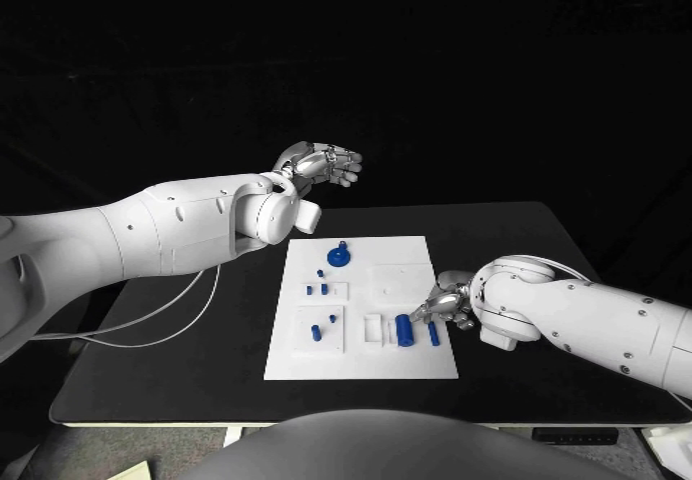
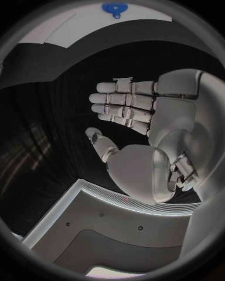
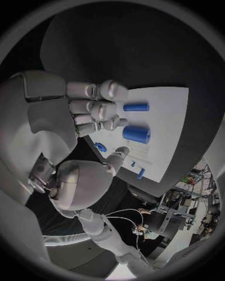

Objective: Assemble the parts on the task board

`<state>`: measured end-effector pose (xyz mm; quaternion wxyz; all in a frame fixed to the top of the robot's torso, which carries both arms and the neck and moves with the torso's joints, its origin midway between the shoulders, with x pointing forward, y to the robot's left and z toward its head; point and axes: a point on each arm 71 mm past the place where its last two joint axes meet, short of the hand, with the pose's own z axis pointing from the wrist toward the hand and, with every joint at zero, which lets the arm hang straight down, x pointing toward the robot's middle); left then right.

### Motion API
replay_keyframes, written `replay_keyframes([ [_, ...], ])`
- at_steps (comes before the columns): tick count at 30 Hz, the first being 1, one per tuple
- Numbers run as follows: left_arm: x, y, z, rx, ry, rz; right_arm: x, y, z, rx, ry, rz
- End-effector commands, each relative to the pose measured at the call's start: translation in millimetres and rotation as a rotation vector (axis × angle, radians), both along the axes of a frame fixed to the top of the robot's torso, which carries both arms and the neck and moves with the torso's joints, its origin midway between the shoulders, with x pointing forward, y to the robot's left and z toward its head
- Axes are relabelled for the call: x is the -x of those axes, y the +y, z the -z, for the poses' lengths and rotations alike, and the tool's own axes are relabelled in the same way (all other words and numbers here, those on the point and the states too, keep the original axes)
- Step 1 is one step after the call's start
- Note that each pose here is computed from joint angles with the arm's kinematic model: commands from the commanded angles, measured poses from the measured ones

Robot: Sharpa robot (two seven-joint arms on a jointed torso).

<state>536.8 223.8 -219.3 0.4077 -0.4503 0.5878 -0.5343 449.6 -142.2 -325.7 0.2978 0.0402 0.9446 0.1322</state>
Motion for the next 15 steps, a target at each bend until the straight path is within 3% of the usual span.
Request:
replay_keyframes([
  [1, 0.3, -1.8, -0.9, 0.015, -0.002, 0.010, 0.7, 1.9, 1.8, 0.018, 0.003, -0.029],
  [15, 0.5, -2.2, -0.9, 0.016, -0.001, 0.013, 4.4, 10.8, 11.5, 0.031, 0.033, -0.057],
])
